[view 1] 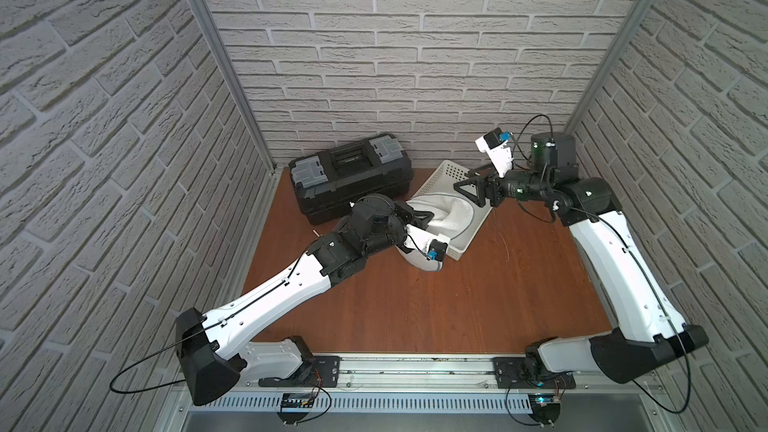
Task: Turn the laundry bag inside out
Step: Turn over the laundry bag.
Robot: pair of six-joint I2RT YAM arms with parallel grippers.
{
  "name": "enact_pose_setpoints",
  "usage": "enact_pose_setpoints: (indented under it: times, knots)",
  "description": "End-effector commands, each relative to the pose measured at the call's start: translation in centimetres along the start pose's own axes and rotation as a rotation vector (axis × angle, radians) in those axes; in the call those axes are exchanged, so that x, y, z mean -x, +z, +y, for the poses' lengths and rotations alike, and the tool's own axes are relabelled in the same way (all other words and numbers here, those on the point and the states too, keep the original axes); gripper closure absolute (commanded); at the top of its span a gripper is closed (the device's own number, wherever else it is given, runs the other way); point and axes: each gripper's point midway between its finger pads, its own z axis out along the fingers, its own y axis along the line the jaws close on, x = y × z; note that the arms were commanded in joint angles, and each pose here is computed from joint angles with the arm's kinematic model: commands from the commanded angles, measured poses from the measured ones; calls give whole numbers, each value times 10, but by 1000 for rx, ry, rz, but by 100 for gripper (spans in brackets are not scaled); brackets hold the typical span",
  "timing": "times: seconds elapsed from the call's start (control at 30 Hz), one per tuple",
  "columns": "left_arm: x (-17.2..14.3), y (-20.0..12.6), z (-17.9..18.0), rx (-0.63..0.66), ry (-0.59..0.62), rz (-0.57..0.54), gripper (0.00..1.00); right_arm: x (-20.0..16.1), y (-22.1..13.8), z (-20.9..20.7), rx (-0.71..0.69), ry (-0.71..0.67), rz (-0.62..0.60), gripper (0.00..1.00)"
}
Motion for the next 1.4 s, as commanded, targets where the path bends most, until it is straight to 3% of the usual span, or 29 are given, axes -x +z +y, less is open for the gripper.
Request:
enact_pose_setpoints:
  times: [0.0, 0.27, 0.53, 0.6, 0.73, 0.87, 1.0, 1.17, 1.37]
  knots:
    - [14, -6, 12, 12, 93, -32, 100, -7, 8, 1, 21, -86, 60, 25]
    - [17, -9, 11, -21, 158, -24, 100, -41, 32, 11, 107, -88, 191, 25]
    - [17, -8, 13, -28, 182, -21, 100, -55, 43, -8, -11, -133, 271, 34]
    - [17, -8, 13, -30, 183, -19, 100, -54, 44, -15, -50, -137, 272, 41]
    - [17, -10, 15, -26, 198, -16, 100, -43, 43, -34, -152, -110, 237, 67]
    - [22, -13, 17, -15, 224, -22, 100, -36, 45, -63, -213, 94, 184, 87]
    - [39, -22, 42, 81, 237, -57, 100, -80, 60, -101, -236, 344, 283, 95]
    - [46, -33, 79, 224, 226, -48, 100, -125, 77, -108, -117, 724, 346, 97]
    - [17, -28, 104, 314, 173, 69, 100, -115, 79, -73, 77, 929, 193, 93]
